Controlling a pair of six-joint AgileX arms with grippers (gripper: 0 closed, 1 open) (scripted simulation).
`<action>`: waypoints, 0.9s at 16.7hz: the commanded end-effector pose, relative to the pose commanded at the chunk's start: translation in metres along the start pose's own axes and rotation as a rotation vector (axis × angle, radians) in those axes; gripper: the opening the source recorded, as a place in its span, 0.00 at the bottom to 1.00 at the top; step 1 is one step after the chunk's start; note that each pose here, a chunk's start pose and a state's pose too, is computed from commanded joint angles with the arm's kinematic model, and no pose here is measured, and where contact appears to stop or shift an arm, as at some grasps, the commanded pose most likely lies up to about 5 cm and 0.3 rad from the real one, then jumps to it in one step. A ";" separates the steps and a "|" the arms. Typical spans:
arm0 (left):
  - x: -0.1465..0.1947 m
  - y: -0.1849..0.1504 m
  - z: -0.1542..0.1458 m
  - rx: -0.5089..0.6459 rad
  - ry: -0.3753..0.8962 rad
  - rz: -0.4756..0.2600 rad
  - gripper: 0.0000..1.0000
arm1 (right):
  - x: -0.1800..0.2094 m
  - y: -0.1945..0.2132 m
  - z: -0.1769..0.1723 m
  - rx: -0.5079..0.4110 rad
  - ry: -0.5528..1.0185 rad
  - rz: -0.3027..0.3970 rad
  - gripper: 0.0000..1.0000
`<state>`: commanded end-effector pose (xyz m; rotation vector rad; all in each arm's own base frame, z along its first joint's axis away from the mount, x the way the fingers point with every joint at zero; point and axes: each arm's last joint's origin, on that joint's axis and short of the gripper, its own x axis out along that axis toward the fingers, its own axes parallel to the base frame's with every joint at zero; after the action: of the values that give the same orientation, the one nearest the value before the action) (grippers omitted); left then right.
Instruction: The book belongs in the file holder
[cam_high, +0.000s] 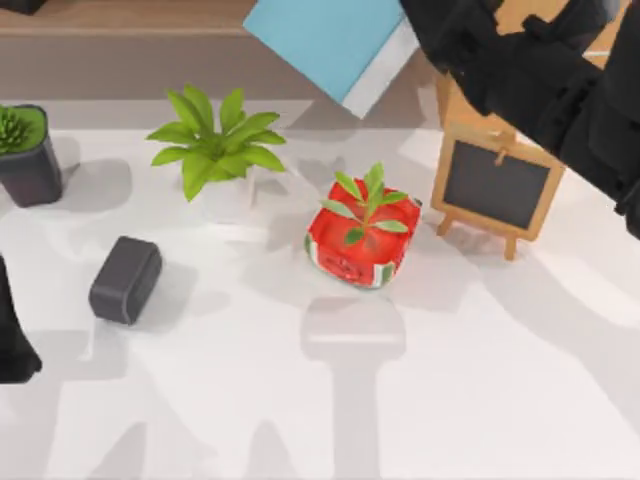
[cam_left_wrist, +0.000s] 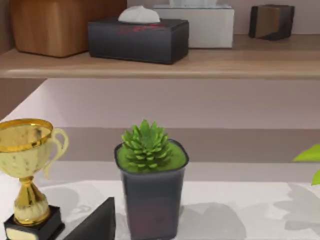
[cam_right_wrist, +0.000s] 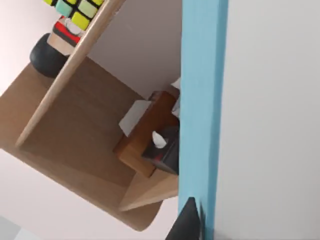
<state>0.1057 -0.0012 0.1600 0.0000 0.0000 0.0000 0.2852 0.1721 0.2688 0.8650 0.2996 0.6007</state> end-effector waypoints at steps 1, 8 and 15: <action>0.000 0.000 0.000 0.000 0.000 0.000 1.00 | -0.013 -0.009 0.008 0.045 -0.003 -0.002 0.00; 0.000 0.000 0.000 0.000 0.000 0.000 1.00 | -0.086 -0.115 0.059 0.394 -0.130 -0.224 0.00; 0.000 0.000 0.000 0.000 0.000 0.000 1.00 | -0.148 -0.225 0.118 0.692 -0.401 -0.453 0.00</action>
<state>0.1057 -0.0012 0.1600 0.0000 0.0000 0.0000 0.3071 -0.1026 0.1673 1.4993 0.3263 -0.1286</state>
